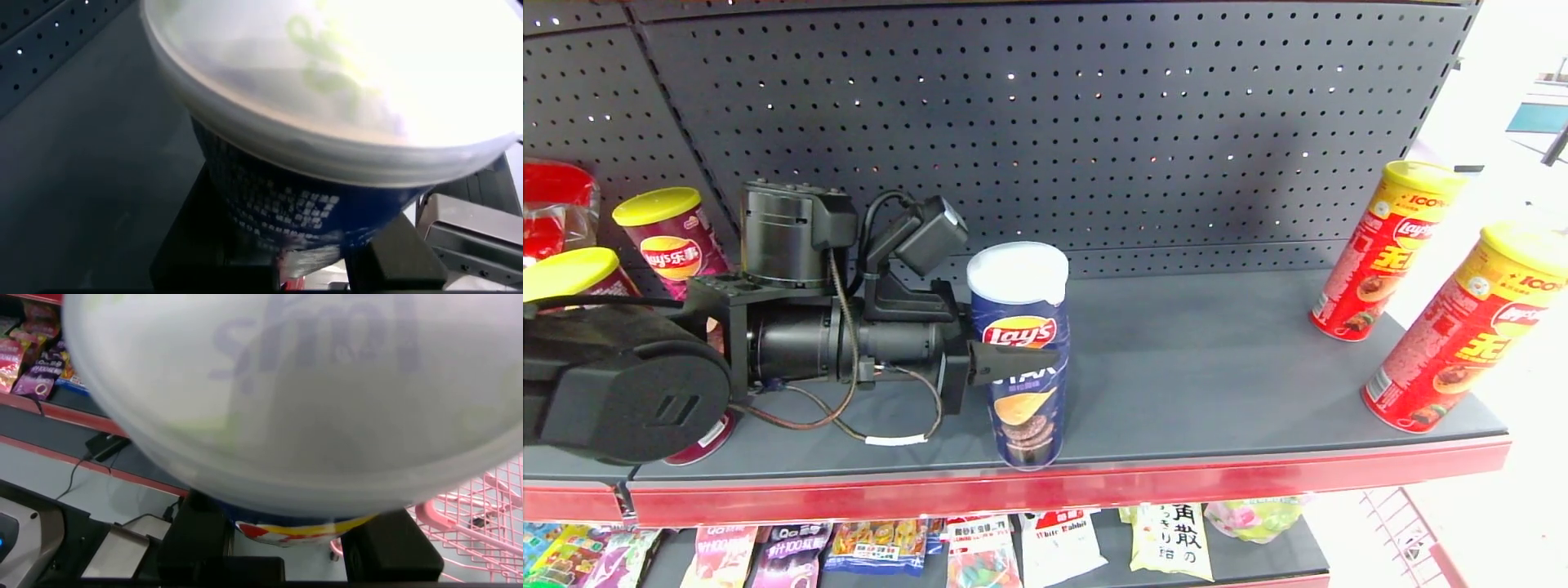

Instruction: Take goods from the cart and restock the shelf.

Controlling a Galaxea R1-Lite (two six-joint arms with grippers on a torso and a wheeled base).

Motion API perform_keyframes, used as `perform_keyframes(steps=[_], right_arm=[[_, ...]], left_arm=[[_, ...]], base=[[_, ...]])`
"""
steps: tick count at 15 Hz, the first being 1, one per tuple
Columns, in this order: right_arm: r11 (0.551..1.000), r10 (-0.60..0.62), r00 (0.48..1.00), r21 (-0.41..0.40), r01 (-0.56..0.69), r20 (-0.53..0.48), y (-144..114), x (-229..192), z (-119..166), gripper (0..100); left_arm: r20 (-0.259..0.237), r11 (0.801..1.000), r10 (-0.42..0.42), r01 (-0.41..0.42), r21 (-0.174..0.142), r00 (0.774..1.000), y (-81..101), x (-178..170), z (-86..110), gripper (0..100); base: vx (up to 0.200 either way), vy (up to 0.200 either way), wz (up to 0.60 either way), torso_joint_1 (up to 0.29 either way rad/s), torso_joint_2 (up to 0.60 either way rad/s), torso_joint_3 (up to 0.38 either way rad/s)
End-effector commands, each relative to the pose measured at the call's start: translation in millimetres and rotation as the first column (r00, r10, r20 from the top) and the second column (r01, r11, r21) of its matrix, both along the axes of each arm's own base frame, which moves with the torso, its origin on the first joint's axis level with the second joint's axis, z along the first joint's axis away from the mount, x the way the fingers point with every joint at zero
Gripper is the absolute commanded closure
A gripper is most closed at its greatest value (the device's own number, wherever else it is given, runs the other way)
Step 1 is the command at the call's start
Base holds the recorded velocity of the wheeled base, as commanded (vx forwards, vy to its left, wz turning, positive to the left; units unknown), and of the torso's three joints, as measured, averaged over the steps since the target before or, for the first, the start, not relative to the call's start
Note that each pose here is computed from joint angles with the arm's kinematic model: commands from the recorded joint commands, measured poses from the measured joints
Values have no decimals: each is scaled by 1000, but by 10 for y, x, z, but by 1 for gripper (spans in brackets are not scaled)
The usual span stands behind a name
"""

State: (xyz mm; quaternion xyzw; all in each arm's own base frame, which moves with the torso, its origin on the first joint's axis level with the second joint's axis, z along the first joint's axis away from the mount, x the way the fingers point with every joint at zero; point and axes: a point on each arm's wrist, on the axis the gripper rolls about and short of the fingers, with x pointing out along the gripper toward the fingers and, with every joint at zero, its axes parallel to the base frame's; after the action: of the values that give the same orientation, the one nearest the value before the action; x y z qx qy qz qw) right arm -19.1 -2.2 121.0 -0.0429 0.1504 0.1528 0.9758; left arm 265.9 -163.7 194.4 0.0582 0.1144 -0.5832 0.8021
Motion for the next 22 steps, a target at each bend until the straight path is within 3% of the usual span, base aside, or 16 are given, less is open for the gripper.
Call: perform_keyframes(steps=[1,3,4,8,11,15,16,18,19,22], right_arm=[[1000,1,1000,0,-1,-2,0,2,0,100],[1000,1,1000,0,-1,0,0,1,4,100],[1000,1,1000,0,-1,0,0,1,4,100],[1000,1,1000,0,-1,1,0,1,8,100],[1000,2,1000,2,-2,7,0,-1,22,100],[1000,6,1000,0,-6,-1,4,15,42,100],[1000,10,1000,-2,-10,-12,14,59,142,100],[999,36,999,-1,-36,-18,36,144,361,100],[995,97,994,-9,-97,-45,101,373,715,100],[976,217,975,-12,-217,-40,407,1092,1265,100]], left_arm=[[-7,1000,-1,1,10,1000,-7,9,-40,100],[-3,1000,0,0,10,1000,-4,13,-36,100],[-3,1000,0,0,10,1000,-4,13,-36,0],[5,1000,7,-8,15,1000,59,-42,-34,0],[8,998,61,-61,27,998,381,-314,-45,0],[47,983,184,-184,11,982,809,-672,14,0],[67,968,249,-250,6,966,968,-871,11,0],[88,957,290,-290,-9,953,1064,-1102,16,0],[86,953,303,-301,-36,949,1138,-1368,-26,0],[107,943,333,-328,-63,937,1238,-1705,-120,0]], base=[[0,0,0,0,0,0],[0,0,0,0,0,0],[0,0,0,0,0,0],[0,0,0,0,0,0],[0,0,0,0,0,0],[0,0,0,0,0,0],[0,0,0,0,0,0],[0,0,0,0,0,0],[0,0,0,0,0,0],[0,0,0,0,0,0]])
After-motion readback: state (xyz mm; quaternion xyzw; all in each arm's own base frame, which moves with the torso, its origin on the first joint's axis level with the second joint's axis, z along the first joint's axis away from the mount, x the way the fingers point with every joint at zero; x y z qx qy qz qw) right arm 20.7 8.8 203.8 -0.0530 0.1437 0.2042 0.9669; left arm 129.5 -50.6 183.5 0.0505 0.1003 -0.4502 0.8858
